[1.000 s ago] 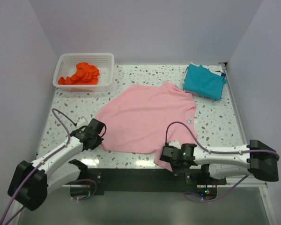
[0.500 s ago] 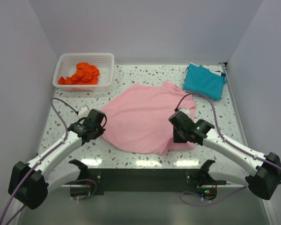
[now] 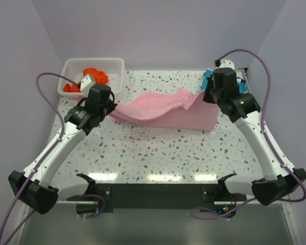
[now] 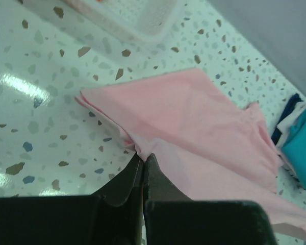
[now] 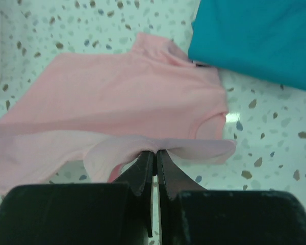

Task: Fold and stack the t-shirts
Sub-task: Flatten the tshirt out

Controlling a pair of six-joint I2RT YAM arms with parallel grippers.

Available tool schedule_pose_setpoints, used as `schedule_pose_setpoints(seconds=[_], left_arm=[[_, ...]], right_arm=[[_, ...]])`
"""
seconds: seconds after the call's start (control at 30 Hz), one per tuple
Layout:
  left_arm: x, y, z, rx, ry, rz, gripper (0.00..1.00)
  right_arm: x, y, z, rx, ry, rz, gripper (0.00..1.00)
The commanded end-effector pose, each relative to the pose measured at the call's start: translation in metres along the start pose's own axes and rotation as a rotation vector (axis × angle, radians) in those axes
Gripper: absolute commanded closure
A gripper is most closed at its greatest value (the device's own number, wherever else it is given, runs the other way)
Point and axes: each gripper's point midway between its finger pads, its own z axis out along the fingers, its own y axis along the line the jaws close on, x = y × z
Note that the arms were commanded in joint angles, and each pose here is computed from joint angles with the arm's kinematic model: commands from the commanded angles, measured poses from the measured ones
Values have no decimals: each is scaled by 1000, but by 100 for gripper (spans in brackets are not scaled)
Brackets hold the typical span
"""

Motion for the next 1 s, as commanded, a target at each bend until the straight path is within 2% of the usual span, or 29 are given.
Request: schedule_pose_setpoints(seconds=[0.0,0.23,0.43,0.7,0.97], left_arm=[[-63,-35,-30,81,-136,-11,100],[-138,-79,-105,296,-288,-58,100],[-181,-101,-183,533,-388,-69,100],[-199,-108,-264,793,-460,-49,100],[-197,-93,-342,1006,-468,-43,100]], right_arm=[[-65,-9,-44,20,-170,-42,100],[-137,-19,-134,-11,-377,-52,100],[-167,-21,-197,-81,-498,-70,100],[-178,-24,-276,-220,-655,-83,100],[-168,-20,-375,-470,-832,-86,100]])
